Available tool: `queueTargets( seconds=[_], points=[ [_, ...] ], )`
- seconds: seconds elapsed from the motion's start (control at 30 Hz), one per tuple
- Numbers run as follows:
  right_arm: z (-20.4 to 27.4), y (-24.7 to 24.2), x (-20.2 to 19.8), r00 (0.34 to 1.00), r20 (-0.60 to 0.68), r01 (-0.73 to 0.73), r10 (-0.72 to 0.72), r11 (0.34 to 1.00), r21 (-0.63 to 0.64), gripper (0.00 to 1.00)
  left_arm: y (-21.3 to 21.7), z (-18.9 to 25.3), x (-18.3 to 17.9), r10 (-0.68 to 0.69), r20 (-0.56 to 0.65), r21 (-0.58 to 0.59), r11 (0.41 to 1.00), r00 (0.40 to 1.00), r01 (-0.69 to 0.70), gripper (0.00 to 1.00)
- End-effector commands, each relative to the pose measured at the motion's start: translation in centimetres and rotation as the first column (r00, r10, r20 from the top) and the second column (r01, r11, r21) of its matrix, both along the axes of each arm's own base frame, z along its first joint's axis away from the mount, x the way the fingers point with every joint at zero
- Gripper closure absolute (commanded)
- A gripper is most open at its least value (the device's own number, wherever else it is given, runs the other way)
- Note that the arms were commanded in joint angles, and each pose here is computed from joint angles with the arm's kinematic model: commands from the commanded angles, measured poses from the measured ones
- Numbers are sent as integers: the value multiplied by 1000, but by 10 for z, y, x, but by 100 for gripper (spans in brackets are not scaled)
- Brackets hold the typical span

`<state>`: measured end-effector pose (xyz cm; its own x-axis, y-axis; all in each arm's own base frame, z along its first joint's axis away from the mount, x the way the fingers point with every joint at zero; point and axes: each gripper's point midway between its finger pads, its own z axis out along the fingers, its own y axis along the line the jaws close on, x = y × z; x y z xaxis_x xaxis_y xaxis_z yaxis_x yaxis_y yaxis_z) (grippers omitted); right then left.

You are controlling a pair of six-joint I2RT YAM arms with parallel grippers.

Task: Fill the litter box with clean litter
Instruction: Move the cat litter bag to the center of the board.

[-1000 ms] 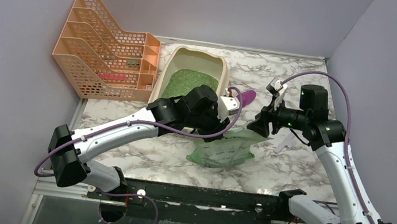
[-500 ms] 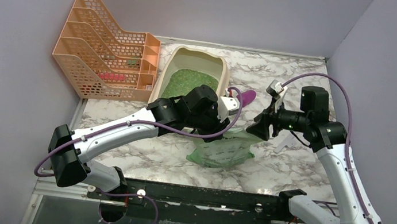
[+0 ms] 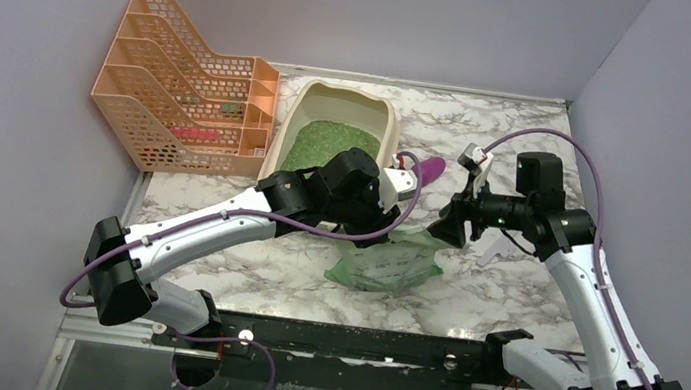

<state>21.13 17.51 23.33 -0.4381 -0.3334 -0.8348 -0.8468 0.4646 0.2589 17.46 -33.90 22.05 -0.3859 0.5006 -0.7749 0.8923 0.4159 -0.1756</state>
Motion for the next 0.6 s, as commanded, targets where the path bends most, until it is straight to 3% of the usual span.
queueTargets(
  seconds=[0.0,0.2,0.4,0.57],
  points=[
    [10,3,-1,1000,25,-19,18,1000,20,37,-5,12,-3,-20,-6,-33,999,1000,19,66],
    [30,12,-15,996,47,-83,79,992,99,34,-5,10,-1,-13,-6,-26,1000,1000,13,63],
    [10,10,-9,998,-23,-58,60,996,69,34,-7,10,0,-13,-7,-24,1000,1000,13,61],
    [6,7,3,1000,5,-22,22,999,38,35,-6,10,0,-11,-5,-24,1000,1000,11,61]
  ],
)
